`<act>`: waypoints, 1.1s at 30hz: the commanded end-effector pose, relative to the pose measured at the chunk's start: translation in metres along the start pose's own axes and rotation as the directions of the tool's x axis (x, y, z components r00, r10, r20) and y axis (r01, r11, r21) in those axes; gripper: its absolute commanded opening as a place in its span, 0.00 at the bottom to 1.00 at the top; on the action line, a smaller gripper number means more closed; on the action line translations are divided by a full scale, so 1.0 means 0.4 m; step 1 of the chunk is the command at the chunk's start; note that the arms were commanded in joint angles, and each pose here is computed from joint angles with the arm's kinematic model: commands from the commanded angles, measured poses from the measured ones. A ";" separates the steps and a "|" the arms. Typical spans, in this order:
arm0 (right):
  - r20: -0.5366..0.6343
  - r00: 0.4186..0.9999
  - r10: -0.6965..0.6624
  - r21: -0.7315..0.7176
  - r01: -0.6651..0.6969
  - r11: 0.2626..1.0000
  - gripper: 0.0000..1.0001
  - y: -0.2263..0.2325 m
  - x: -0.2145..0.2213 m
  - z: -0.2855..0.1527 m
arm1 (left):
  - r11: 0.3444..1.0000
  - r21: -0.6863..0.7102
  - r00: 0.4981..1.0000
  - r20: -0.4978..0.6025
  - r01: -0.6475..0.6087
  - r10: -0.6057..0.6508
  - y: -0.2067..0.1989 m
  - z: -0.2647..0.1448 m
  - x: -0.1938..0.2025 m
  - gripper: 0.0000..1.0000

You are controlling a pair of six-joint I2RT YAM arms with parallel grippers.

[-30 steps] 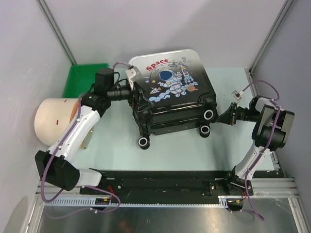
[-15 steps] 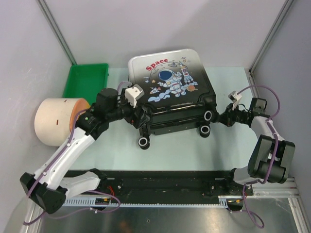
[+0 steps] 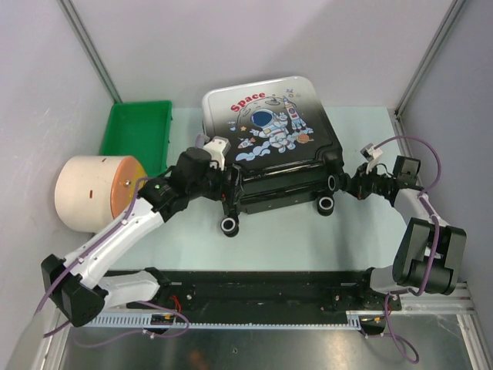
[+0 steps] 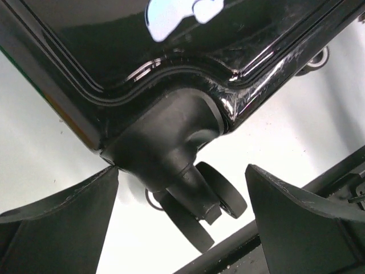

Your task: Open, take out, and arrange the luggage

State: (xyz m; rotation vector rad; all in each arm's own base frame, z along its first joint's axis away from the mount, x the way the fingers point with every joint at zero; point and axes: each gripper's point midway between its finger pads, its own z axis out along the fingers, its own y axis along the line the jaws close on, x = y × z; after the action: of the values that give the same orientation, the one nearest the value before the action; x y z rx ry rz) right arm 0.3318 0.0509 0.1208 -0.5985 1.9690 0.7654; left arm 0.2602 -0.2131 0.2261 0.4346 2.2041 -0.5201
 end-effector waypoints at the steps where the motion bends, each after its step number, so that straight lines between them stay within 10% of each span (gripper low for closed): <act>1: 0.028 0.993 -0.112 0.083 0.109 0.991 0.00 -0.039 -0.048 0.016 | 0.993 -0.097 0.997 -0.042 0.067 -0.072 0.004 0.032 0.050 0.96; 7: 0.028 0.990 -0.138 0.124 0.134 0.983 0.00 -0.049 -0.060 0.008 | 0.985 -0.169 0.995 -0.086 0.041 -0.056 0.034 0.067 0.086 0.86; 15: 0.004 0.951 -0.309 0.314 0.293 0.903 0.00 -0.148 -0.094 -0.031 | 0.968 -0.250 0.981 -0.185 0.014 -0.061 0.181 0.058 0.159 0.00; 23: 0.083 0.868 -0.490 0.402 0.421 0.813 0.00 -0.238 -0.194 -0.014 | 0.965 -0.249 0.979 -0.202 -0.080 0.029 0.265 0.038 0.130 0.00; 33: 0.214 0.859 -0.465 0.222 0.421 0.880 0.00 -0.154 -0.253 0.116 | 0.969 -0.092 0.957 -0.206 -0.227 0.205 0.227 0.060 0.093 0.00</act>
State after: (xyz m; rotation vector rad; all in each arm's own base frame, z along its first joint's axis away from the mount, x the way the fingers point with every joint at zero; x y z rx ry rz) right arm 0.4204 0.0531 0.1277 -0.7622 1.6900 0.4691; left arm 0.2874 -0.1730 0.1738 0.4637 2.3336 -0.4298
